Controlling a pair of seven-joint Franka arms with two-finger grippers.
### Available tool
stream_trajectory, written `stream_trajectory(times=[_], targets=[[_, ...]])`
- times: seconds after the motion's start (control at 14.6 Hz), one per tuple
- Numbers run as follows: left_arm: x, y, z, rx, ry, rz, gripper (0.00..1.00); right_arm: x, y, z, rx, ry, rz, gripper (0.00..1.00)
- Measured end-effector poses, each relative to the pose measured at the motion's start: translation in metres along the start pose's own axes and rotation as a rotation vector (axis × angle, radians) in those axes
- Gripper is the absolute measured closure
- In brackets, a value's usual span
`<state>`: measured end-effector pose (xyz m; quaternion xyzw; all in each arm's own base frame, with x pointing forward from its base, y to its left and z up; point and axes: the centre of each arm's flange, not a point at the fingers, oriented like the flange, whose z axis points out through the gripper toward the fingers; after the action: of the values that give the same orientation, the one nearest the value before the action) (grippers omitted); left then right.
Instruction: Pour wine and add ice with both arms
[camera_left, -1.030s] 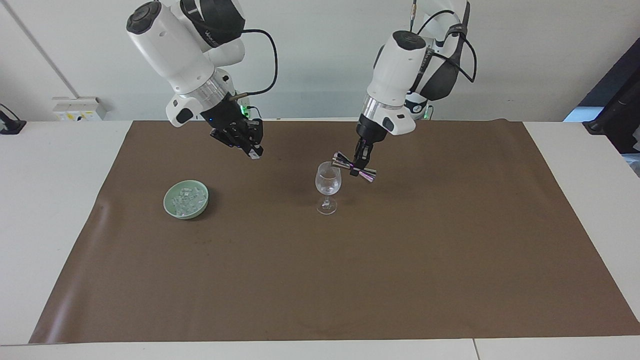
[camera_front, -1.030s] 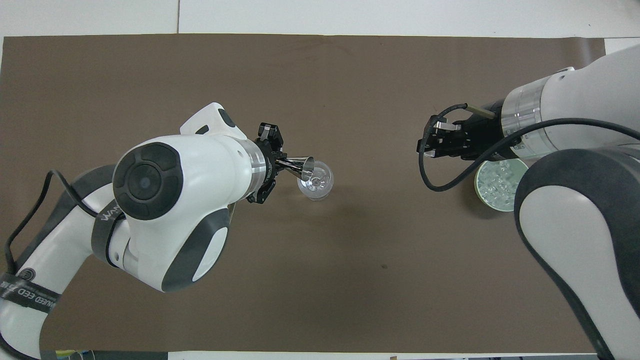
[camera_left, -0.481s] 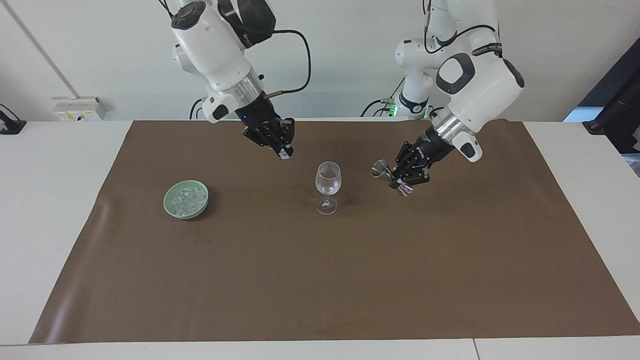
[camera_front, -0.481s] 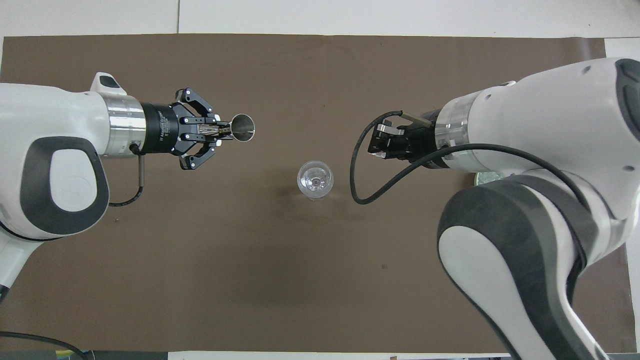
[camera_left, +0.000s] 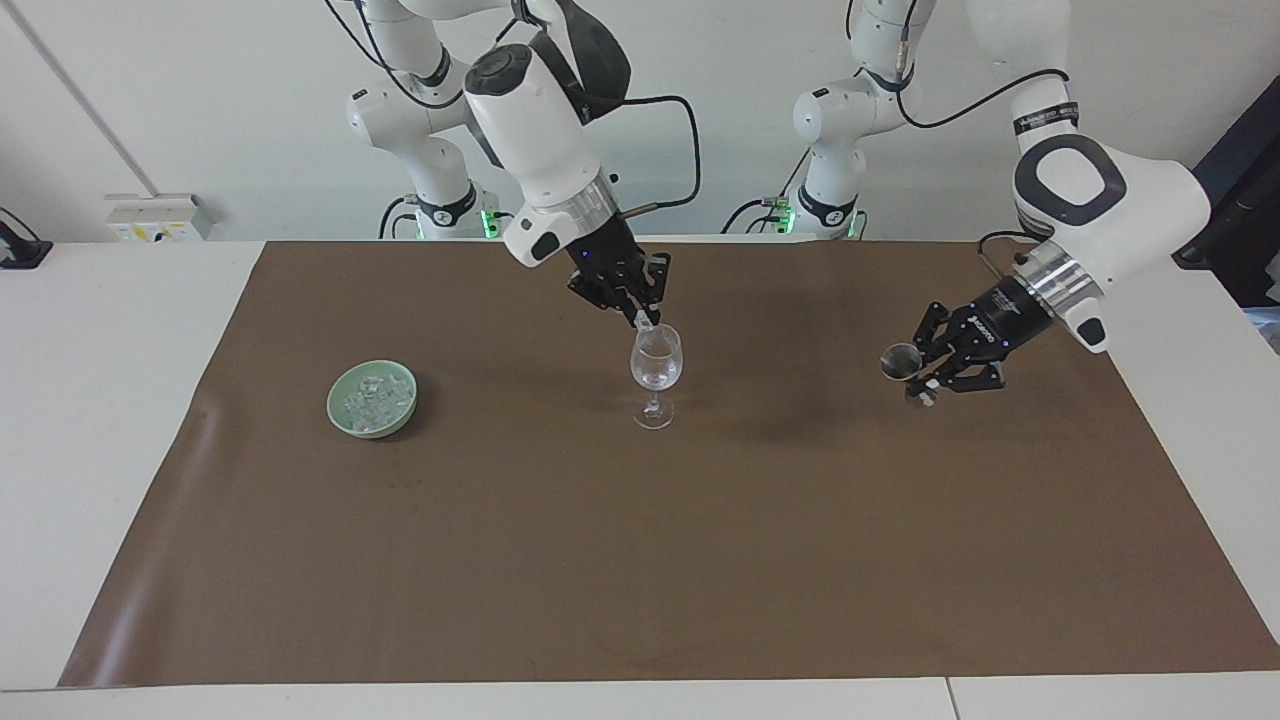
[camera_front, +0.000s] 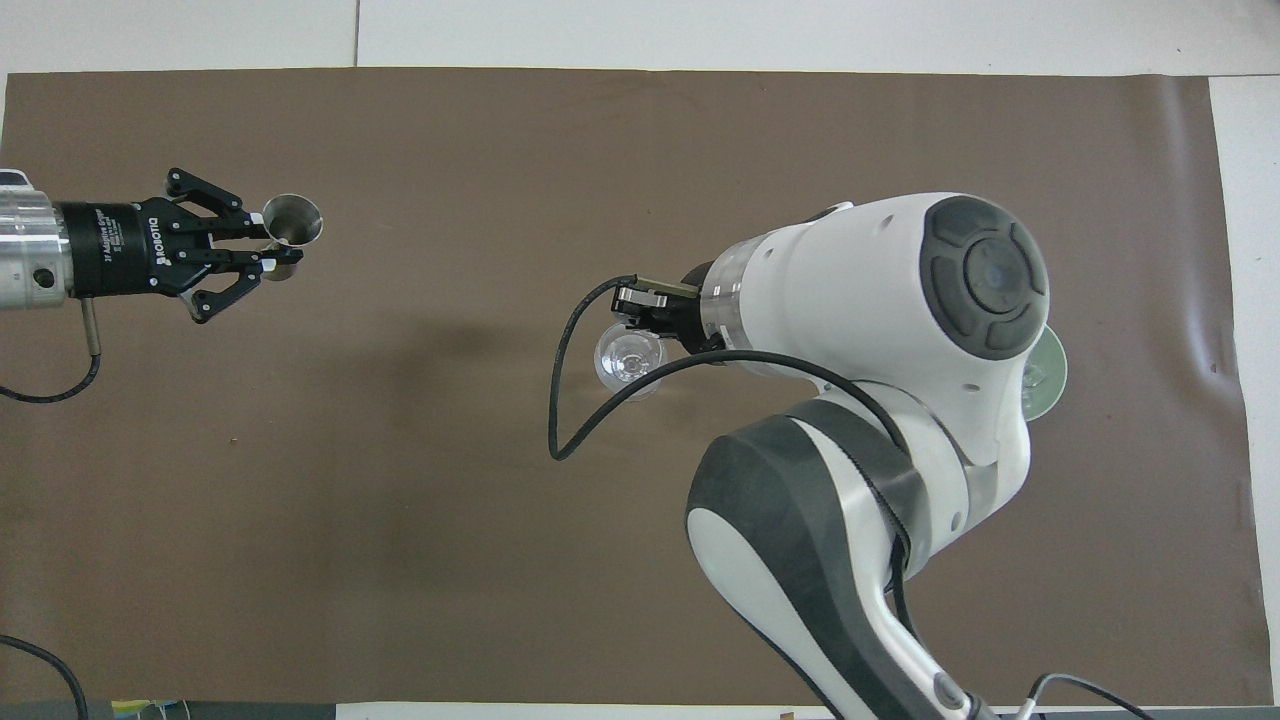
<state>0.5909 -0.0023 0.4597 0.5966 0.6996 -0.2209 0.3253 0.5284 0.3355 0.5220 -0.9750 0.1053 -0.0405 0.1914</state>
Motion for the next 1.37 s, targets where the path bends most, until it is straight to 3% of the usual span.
stream_trajectory(times=[0.27,0.55,0.96,1.37], targets=[[0.045,0.006,0.0,-0.017,-0.057,-0.04,0.78,-0.005,-0.003,0.009,-0.031,0.002,-0.021,0.74],[0.093,-0.002,0.006,-0.035,-0.164,0.0,0.78,-0.01,-0.004,0.017,-0.055,0.003,-0.044,0.74],[0.205,-0.017,0.009,-0.071,-0.307,-0.022,0.78,-0.016,-0.007,0.029,-0.065,-0.009,-0.056,0.74],[0.251,-0.027,0.027,-0.076,-0.448,-0.089,0.78,-0.015,-0.007,0.029,-0.059,0.0,-0.055,0.74]])
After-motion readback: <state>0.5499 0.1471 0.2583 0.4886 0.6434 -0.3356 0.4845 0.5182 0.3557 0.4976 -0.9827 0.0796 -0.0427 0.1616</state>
